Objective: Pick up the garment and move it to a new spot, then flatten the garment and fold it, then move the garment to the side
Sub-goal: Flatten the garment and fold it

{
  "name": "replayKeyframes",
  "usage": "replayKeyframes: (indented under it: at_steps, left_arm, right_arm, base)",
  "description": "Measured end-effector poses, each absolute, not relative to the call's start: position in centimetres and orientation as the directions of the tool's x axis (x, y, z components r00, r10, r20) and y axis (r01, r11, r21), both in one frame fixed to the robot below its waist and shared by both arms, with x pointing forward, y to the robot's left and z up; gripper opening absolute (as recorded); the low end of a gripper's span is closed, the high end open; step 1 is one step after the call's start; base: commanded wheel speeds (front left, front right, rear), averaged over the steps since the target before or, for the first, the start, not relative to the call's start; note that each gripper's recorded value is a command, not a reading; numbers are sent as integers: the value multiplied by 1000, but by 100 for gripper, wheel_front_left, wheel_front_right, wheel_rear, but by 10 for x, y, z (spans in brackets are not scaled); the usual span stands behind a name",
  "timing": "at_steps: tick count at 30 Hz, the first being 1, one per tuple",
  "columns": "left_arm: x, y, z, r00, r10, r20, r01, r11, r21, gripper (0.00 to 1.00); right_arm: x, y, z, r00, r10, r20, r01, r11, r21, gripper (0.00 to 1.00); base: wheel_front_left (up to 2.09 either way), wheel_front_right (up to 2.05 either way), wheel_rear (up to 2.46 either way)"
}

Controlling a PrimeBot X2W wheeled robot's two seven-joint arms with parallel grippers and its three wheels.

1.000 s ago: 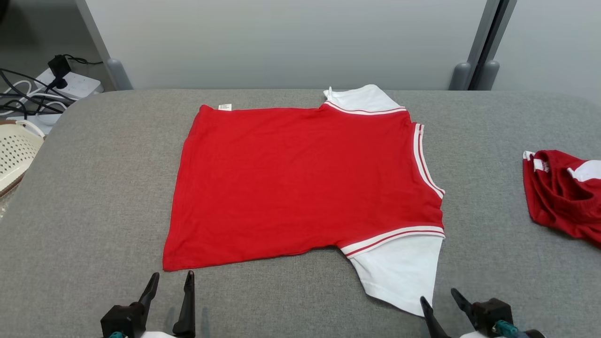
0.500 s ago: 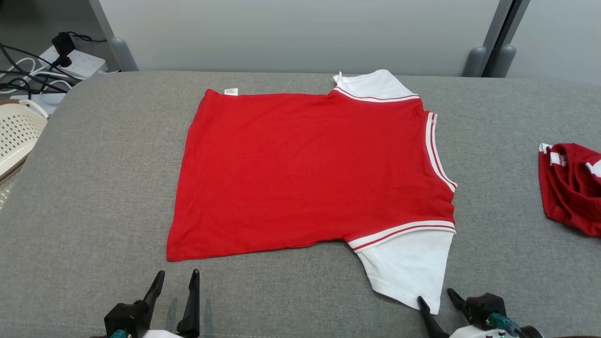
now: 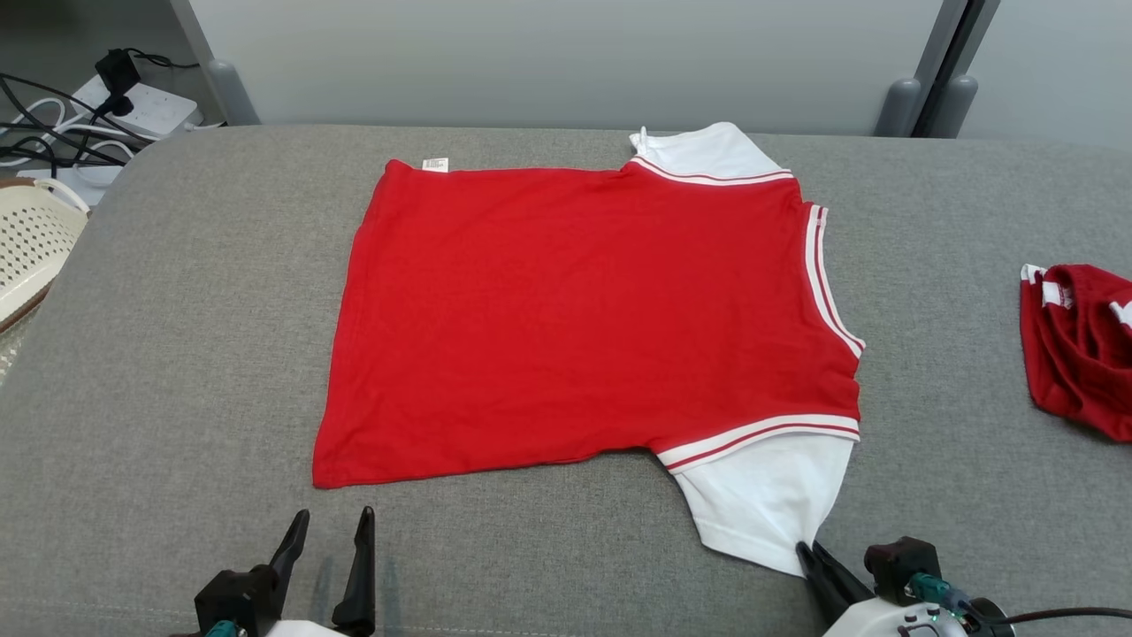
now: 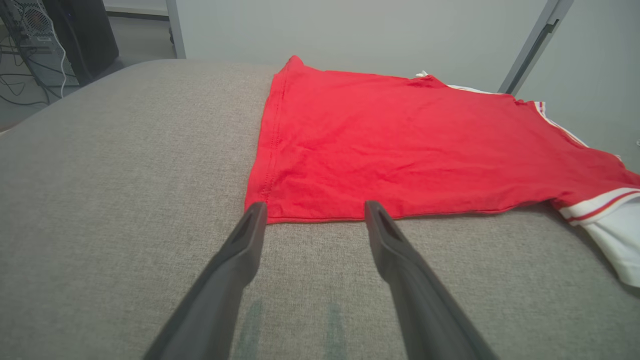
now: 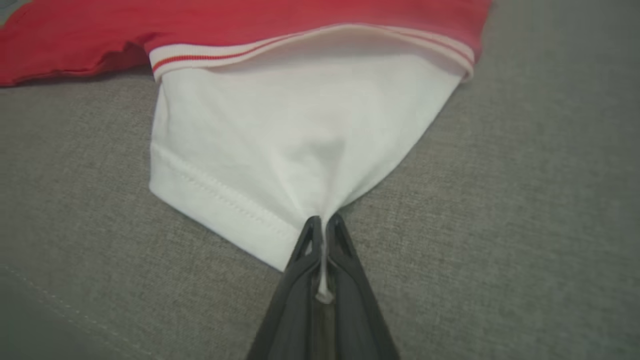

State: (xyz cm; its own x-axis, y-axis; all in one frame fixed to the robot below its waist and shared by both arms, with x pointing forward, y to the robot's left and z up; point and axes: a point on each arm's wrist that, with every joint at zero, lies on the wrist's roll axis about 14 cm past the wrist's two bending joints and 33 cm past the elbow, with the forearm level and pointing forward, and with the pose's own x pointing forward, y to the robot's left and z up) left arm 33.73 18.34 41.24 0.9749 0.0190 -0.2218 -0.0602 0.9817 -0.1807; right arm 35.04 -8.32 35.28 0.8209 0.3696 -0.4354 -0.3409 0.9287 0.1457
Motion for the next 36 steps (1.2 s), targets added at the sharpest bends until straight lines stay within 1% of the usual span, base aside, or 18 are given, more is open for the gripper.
replayKeyframes:
  at_steps: [6,13,17,27,34,35,36]
  left_arm:
    - [339,182,410,973,14,-230,-59,980,-188,100]
    - [354,177,410,974,-1,-228,-46,979,-199,100]
    - [363,175,404,970,-3,-245,-51,975,-216,100]
    - [375,185,371,935,60,-350,-154,956,-248,100]
    - [378,182,356,916,49,-398,-162,954,-254,100]
    - [377,180,353,914,41,-405,-160,951,-263,79]
    - [376,180,351,911,39,-412,-165,948,-274,47]
  right_arm:
    - [354,-92,354,833,351,-428,-315,936,155,0]
    - [363,-132,359,873,261,-413,-229,965,125,0]
    - [362,-136,360,877,250,-410,-216,968,127,0]
    - [358,-140,357,878,244,-412,-205,969,136,0]
    - [359,-142,358,881,239,-407,-199,970,140,0]
    - [359,-143,359,882,237,-407,-196,970,140,0]
    - [359,-144,359,883,235,-406,-194,971,141,0]
  base:
    - [0,0,0]
    - [0,0,0]
    - [0,0,0]
    - [0,0,0]
    - [0,0,0]
    - [0,0,0]
    - [0,0,0]
